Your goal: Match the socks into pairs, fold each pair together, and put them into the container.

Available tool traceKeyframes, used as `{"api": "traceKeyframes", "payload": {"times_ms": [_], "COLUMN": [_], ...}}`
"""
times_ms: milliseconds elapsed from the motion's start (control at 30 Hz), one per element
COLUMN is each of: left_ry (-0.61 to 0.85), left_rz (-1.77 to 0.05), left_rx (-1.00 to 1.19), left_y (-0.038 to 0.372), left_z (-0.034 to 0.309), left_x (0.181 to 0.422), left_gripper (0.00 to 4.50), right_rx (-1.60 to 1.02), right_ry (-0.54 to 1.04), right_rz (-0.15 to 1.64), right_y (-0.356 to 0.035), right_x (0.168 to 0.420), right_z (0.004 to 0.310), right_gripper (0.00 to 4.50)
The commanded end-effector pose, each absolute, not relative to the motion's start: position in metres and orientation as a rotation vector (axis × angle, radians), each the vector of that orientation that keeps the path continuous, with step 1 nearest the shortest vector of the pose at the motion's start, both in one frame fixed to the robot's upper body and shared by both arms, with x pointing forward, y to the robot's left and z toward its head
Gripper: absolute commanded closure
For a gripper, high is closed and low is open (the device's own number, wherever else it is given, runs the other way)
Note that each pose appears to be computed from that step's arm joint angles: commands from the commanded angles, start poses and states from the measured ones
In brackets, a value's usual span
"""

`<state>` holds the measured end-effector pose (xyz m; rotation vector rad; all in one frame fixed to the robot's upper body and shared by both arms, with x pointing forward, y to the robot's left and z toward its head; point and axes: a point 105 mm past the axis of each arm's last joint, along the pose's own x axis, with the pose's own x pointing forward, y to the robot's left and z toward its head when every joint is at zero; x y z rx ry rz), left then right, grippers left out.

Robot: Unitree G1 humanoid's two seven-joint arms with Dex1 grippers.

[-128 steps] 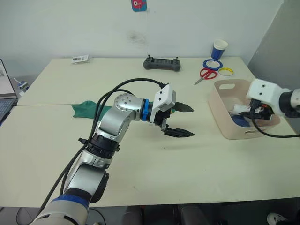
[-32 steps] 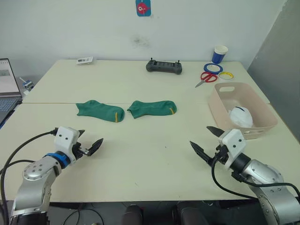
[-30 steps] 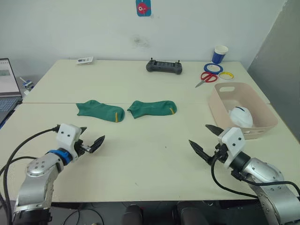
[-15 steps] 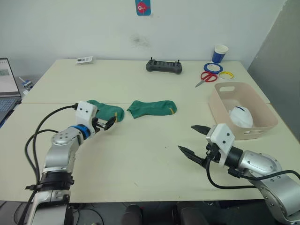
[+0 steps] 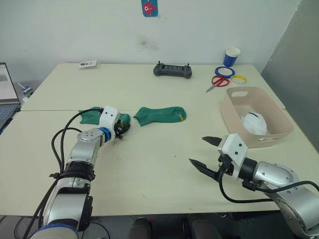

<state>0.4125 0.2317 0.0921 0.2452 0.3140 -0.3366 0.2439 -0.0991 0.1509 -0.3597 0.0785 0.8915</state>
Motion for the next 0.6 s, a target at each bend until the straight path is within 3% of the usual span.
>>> {"api": "traceKeyframes", "payload": {"times_ms": [33, 167, 367, 500, 600], "left_ry": [0.351, 0.342, 0.326, 0.373, 0.467], "left_rz": [-0.291, -0.326, -0.442, -0.627, -0.817], "left_rx": [0.188, 0.157, 0.046, -0.019, -0.048], "left_y": [0.245, 0.244, 0.238, 0.224, 0.191], "left_z": [0.086, 0.090, 0.109, 0.120, 0.116], "left_x": [0.408, 0.400, 0.365, 0.332, 0.307], "left_gripper": [3.45, 4.47, 4.47, 4.47, 4.47], "right_rx": [-0.384, -0.385, -0.384, -0.383, -0.384], "right_ry": [0.013, 0.012, 0.018, 0.026, 0.038], "right_rz": [0.896, 0.904, 0.910, 0.915, 0.923], "right_y": [-0.095, -0.094, -0.095, -0.096, -0.097], "right_x": [0.240, 0.240, 0.237, 0.236, 0.234], "right_z": [0.164, 0.164, 0.162, 0.161, 0.160], "right_gripper": [0.00, 0.00, 0.00, 0.00, 0.00]}}
